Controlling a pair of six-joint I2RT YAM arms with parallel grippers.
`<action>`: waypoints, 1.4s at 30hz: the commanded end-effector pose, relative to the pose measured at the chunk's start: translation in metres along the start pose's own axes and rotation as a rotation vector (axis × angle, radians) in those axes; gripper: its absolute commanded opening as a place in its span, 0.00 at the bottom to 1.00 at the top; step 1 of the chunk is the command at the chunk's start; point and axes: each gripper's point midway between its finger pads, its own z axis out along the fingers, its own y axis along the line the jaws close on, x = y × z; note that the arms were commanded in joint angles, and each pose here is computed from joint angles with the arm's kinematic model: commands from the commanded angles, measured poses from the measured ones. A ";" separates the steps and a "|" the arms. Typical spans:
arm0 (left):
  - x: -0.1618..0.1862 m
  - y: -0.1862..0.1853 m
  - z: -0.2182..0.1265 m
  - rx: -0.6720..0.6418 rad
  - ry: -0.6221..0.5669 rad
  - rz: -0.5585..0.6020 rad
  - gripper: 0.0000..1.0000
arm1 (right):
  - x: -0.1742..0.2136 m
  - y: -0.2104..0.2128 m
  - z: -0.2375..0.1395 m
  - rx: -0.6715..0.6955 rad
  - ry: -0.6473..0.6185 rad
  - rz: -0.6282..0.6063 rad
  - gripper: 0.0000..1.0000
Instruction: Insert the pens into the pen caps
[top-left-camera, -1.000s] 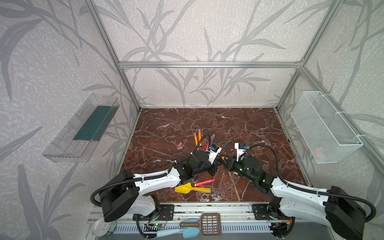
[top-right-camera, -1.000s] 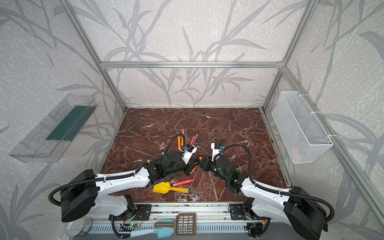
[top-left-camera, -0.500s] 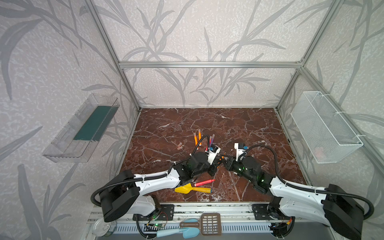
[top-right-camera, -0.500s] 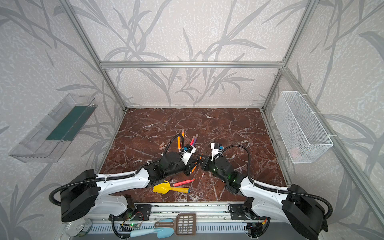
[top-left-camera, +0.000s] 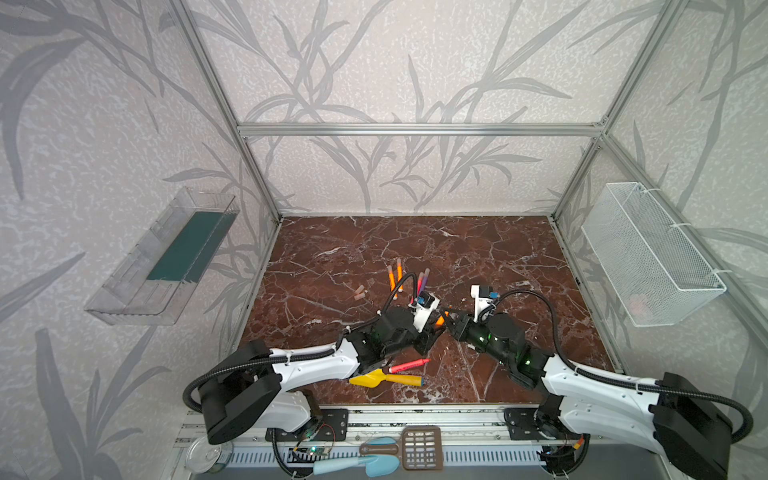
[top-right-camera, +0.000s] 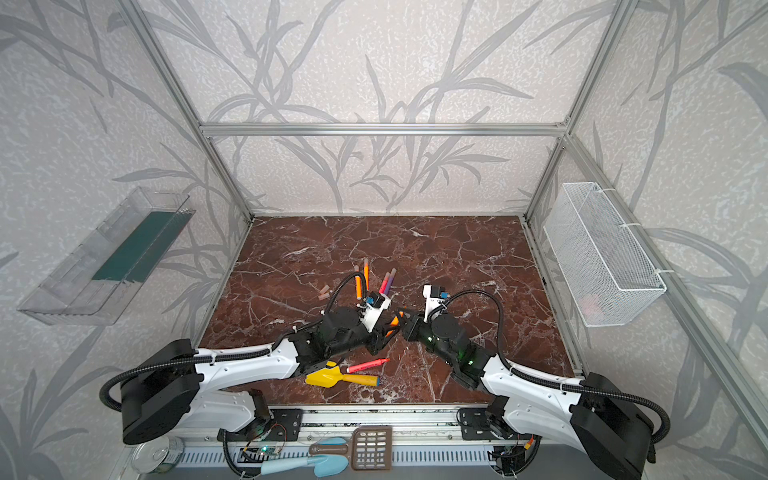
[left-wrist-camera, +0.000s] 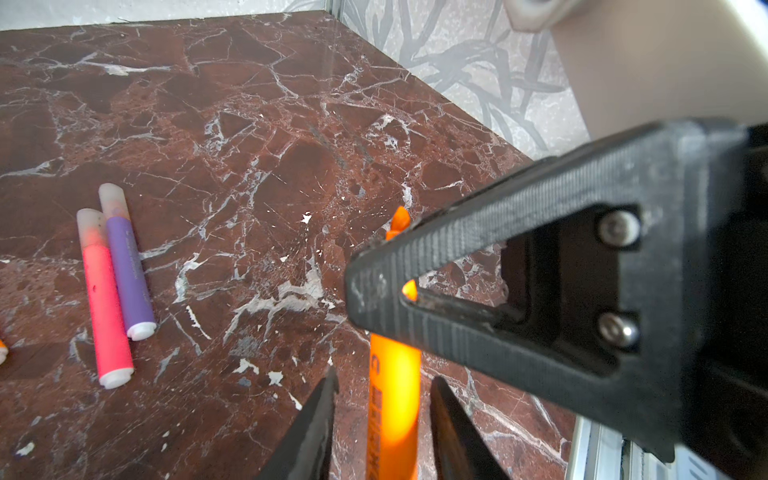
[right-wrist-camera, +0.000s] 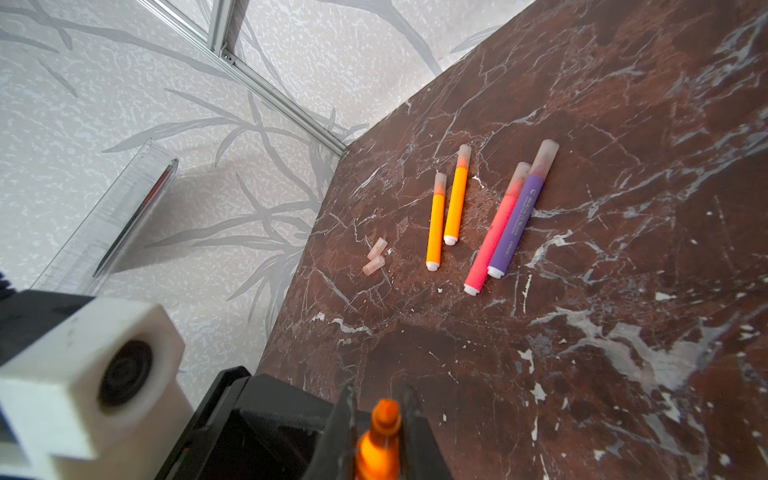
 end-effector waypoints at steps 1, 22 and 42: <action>0.004 -0.003 0.002 0.020 -0.008 0.009 0.36 | -0.008 0.012 0.001 -0.028 -0.030 0.008 0.00; 0.018 0.012 -0.001 -0.043 -0.003 0.000 0.00 | -0.014 0.017 0.005 -0.023 -0.049 -0.008 0.11; 0.040 0.212 -0.208 -0.918 -0.283 -0.589 0.00 | -0.011 0.016 0.049 0.160 0.060 -0.215 0.63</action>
